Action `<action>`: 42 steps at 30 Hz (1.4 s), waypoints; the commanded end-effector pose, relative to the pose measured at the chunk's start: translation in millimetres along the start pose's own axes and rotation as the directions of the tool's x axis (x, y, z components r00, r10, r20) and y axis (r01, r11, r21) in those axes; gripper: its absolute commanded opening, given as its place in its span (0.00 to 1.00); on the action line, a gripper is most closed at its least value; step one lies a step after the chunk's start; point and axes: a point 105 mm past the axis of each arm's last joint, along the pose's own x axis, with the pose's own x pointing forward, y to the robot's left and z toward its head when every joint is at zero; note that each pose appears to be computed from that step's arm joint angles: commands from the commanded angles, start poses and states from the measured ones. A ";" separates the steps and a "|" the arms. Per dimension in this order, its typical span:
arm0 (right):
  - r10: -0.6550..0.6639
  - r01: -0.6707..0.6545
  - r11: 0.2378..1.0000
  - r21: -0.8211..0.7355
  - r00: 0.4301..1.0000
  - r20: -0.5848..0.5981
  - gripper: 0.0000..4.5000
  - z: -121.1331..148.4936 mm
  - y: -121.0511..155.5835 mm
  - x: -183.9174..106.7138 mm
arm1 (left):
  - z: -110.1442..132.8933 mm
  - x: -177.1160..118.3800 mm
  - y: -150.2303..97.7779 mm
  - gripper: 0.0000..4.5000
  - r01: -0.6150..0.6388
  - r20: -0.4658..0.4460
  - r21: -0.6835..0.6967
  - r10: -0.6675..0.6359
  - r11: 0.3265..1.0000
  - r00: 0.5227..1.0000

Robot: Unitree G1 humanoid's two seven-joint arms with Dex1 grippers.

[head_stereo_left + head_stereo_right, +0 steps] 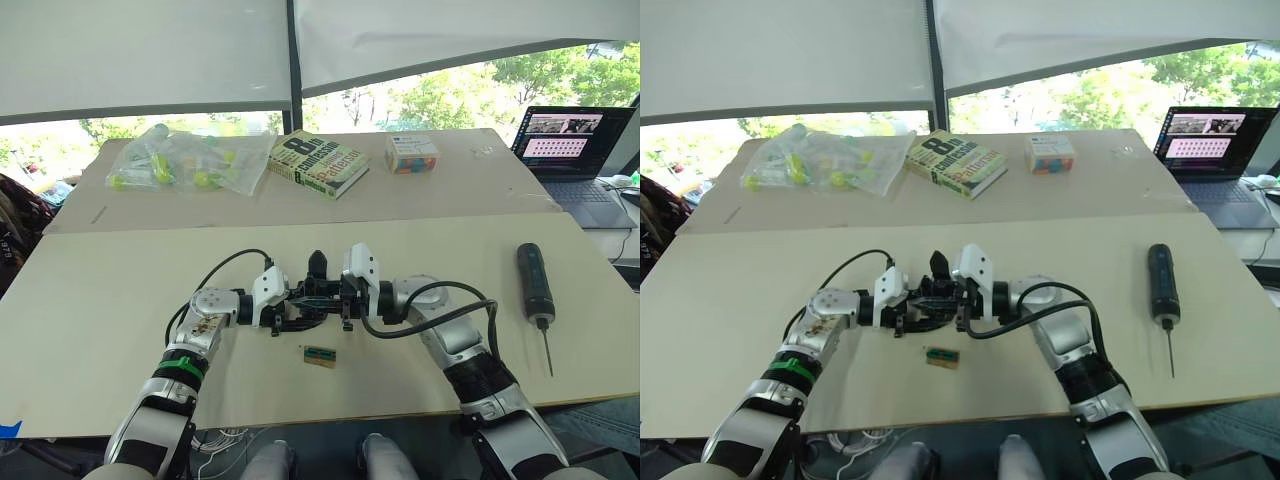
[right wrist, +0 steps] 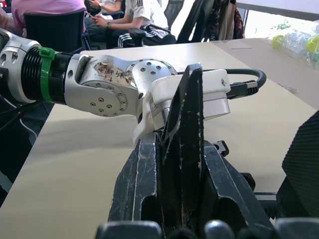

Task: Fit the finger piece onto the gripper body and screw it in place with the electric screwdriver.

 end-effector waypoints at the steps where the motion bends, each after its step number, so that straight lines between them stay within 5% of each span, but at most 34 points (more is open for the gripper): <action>1: 0.002 0.002 0.999 0.041 0.996 -0.087 0.10 -17.6 2.5 -4.7 | -11.3 -0.6 -9.5 0.51 0.035 -0.034 -0.028 -0.036 0.999 0.999; 42: -0.023 0.029 0.997 0.066 0.996 -0.086 0.10 -12.8 1.7 -3.1 | -14.1 0.2 -14.9 0.51 0.039 -0.032 -0.048 -0.041 0.998 0.999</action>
